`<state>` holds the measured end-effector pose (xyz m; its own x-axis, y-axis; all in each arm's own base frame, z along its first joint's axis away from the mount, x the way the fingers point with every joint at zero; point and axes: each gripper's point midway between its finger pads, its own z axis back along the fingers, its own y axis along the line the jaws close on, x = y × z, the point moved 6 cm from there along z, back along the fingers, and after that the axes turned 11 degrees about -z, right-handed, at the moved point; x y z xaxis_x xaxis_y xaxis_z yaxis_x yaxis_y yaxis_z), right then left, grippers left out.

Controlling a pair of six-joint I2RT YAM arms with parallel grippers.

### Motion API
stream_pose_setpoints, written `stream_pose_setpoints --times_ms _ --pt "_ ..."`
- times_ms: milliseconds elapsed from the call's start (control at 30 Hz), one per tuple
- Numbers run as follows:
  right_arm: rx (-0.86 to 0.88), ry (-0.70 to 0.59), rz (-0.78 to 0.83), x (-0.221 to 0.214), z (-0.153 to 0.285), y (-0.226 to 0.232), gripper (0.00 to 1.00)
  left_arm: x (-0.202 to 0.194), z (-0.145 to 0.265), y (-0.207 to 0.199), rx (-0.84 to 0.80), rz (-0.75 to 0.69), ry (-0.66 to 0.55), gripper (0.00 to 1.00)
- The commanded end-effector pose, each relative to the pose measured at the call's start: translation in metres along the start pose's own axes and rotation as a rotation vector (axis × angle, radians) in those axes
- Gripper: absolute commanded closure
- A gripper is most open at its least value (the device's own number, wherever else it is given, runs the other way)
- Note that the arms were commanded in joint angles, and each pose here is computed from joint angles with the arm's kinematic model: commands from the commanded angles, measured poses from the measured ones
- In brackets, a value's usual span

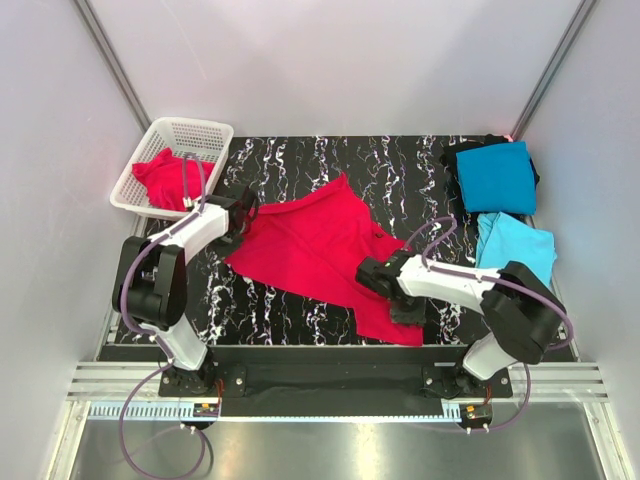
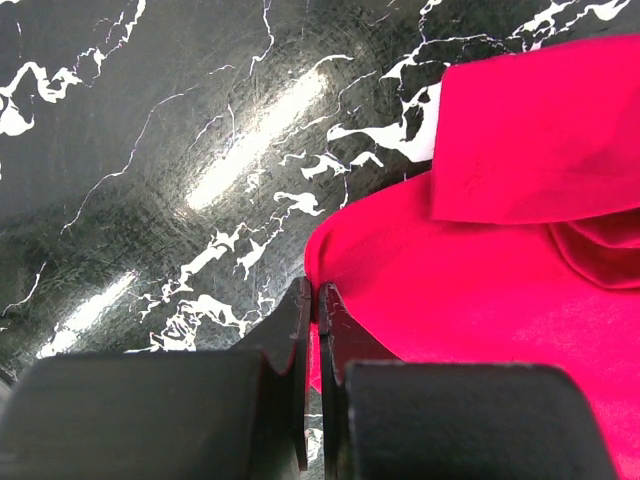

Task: Fold and stack the t-shirts
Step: Flatten the tshirt out

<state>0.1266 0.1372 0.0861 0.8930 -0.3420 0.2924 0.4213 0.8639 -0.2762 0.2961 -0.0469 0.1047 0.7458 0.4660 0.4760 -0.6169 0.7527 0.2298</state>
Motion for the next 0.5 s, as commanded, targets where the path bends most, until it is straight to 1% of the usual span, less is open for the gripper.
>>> stream_pose_setpoints --times_ms 0,67,167,233,300,333,400,467 --pt "-0.035 0.009 -0.021 -0.009 -0.001 0.008 0.65 0.009 0.007 0.006 0.002 0.036 -0.044 1.0" --pt "-0.073 0.023 -0.016 -0.016 -0.007 0.012 0.65 0.008 0.008 0.007 -0.005 0.041 -0.047 1.0" --pt "-0.115 0.017 -0.011 -0.023 -0.01 0.015 0.6 0.006 0.008 0.009 -0.008 0.039 -0.041 1.0" --pt "-0.126 -0.012 -0.017 -0.025 -0.011 0.016 0.55 0.005 0.008 0.009 -0.011 0.039 -0.04 1.0" --pt "-0.135 -0.048 -0.05 -0.024 -0.015 0.015 0.53 0.004 0.008 0.008 -0.016 0.035 -0.034 1.0" --pt "-0.134 -0.062 -0.062 -0.023 -0.015 0.015 0.51 0.004 0.008 0.008 -0.02 0.033 -0.036 1.0" --pt "-0.15 -0.095 -0.093 -0.02 -0.016 0.014 0.5 0.004 0.008 0.008 -0.023 0.03 -0.032 1.0" --pt "-0.152 -0.104 -0.131 -0.019 -0.015 0.014 0.51 0.004 0.008 0.007 -0.028 0.032 -0.033 1.0"
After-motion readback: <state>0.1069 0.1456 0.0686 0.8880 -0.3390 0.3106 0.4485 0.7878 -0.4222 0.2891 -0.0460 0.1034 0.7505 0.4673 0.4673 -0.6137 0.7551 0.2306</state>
